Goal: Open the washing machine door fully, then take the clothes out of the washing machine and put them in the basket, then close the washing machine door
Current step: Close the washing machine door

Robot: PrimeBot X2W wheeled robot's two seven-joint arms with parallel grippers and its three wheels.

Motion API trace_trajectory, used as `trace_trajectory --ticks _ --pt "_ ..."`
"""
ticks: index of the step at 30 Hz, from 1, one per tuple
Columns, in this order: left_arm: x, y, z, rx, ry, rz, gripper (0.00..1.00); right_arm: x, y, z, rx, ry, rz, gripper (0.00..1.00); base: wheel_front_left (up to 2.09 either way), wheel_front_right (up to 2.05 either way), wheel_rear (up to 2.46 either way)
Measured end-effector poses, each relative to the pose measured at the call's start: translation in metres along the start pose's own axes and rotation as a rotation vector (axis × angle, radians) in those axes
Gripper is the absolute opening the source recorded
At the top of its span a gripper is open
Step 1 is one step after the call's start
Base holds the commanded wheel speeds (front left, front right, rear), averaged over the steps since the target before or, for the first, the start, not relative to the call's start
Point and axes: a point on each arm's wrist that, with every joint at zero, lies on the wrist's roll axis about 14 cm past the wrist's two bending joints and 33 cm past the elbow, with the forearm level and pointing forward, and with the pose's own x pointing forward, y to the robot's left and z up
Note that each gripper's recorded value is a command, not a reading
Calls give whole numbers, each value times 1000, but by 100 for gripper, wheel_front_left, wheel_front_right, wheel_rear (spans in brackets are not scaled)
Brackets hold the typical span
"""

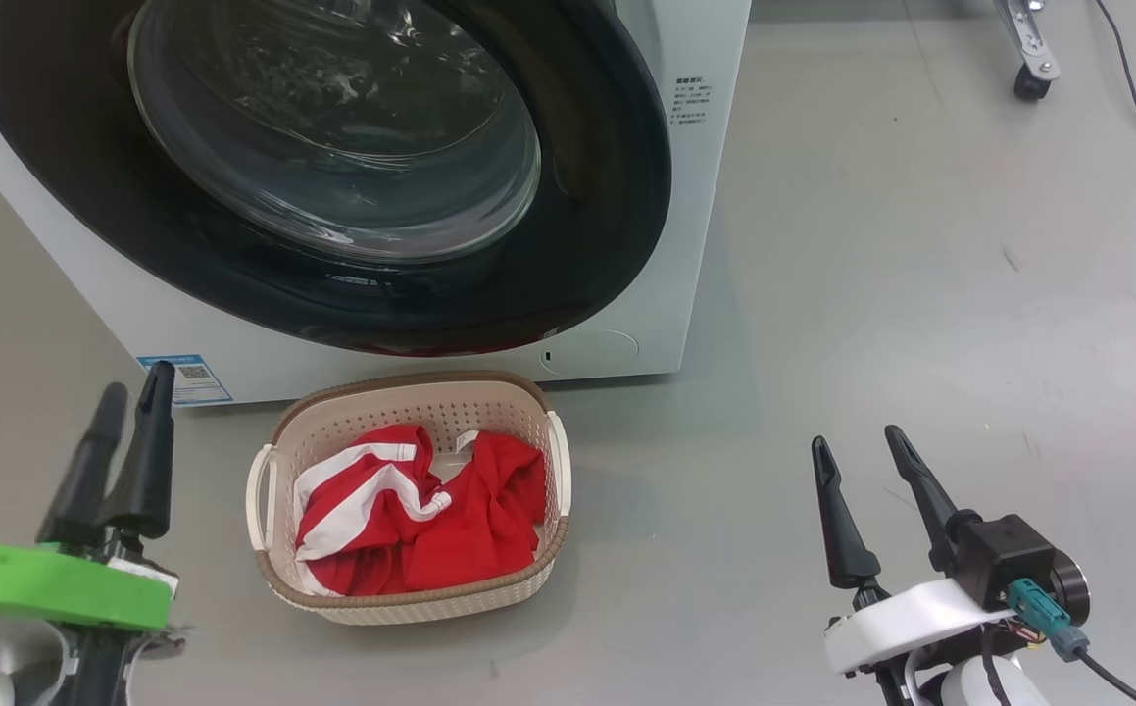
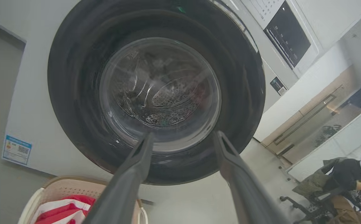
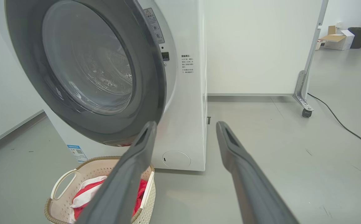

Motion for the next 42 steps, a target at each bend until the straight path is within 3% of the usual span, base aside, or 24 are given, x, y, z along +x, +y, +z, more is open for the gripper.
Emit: trace_trajectory --ticks 7,18,42 --pt "-10 12 -5 337 -40 24 100 -1 -2 2 -1 -6 -6 100 0 0 0" --pt "-38 46 -39 559 16 130 100 -4 -5 2 -26 -5 -12 100 0 0 0" --pt "-52 56 -72 580 72 218 100 -18 -8 -2 -67 6 -34 100 0 0 0"
